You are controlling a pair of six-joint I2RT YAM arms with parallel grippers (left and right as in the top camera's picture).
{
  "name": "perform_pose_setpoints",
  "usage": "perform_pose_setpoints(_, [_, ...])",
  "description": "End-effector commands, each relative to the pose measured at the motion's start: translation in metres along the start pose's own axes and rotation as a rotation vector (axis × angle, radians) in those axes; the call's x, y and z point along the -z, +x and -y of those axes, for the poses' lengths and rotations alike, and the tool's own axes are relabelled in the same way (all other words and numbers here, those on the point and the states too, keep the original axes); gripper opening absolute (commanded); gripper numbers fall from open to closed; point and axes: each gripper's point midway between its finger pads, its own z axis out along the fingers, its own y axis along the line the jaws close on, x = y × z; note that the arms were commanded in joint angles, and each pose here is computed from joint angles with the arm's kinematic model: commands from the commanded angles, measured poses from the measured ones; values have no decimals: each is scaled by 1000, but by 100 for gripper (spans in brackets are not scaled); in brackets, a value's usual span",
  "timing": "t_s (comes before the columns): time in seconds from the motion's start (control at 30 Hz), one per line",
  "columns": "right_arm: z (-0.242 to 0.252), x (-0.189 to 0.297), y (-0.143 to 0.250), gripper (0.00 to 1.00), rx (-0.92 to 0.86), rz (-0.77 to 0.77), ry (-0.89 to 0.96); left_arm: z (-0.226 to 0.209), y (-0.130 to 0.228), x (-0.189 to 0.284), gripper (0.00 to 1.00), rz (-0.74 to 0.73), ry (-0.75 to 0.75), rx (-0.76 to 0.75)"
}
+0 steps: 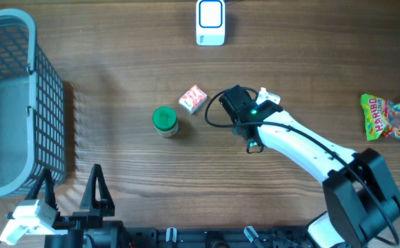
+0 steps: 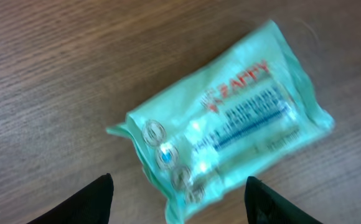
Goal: Scan the item barcode
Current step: 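Reach the right gripper to the mint-green wipes pack and grasp it, then lift the wipes pack up to the white scanner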
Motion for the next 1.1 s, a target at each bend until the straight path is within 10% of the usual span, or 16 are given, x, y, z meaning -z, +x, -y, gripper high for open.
perform_pose_setpoints(0.0, [7, -18, -3, 68, 146, 39, 75, -2, 1, 1, 100, 6, -6, -3])
perform_pose_setpoints(0.17, [11, -38, 5, 68, 263, 14, 137, -5, 0, 1, 100, 11, -25, -2])
perform_pose_setpoints(0.27, [16, -54, 17, 40, 283, -29, 184, -7, 0, 1, 100, 10, -32, -2])
perform_pose_setpoints(0.33, [23, -56, 22, 4, 250, -47, 213, -7, 1, 1, 100, 6, -34, -3])
perform_pose_setpoints(0.57, [10, -21, 4, 4, 152, -28, 132, -10, 11, 2, 100, -34, -46, -5])
perform_pose_setpoints(0.87, [-108, 188, 44, 4, 599, -365, -1113, -15, 27, 3, 100, -100, -67, -8])
perform_pose_setpoints(1.07, [-90, 242, 66, 4, 841, -359, -1462, -17, 33, 4, 100, -125, -75, -10])
